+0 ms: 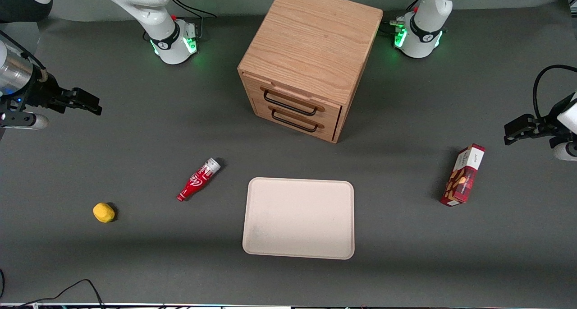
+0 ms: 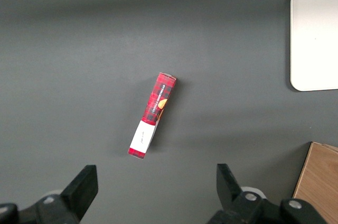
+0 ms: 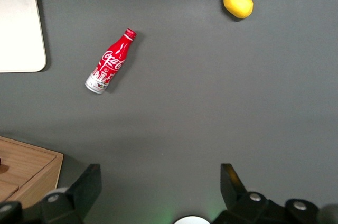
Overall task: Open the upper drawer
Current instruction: 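Move the right gripper toward the upper drawer's black handle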
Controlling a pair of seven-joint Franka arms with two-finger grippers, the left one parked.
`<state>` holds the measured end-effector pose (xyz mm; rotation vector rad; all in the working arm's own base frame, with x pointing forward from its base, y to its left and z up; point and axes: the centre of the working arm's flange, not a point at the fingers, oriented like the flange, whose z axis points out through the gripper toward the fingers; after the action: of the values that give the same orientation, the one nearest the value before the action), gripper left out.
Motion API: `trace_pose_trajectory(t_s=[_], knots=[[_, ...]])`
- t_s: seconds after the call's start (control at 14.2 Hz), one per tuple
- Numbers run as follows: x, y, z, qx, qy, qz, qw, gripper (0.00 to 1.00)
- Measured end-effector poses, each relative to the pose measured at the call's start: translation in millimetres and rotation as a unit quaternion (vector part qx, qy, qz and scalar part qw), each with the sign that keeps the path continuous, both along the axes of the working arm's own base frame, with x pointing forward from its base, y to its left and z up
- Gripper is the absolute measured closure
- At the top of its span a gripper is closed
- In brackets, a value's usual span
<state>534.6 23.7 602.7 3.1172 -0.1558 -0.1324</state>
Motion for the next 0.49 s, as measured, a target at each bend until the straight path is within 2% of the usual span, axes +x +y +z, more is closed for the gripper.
trace_pose_trajectory(t_s=[0.49], knots=[[1.2, 2.4, 2.8, 0.001, -0.005, 0.002, 1.0, 0.0]])
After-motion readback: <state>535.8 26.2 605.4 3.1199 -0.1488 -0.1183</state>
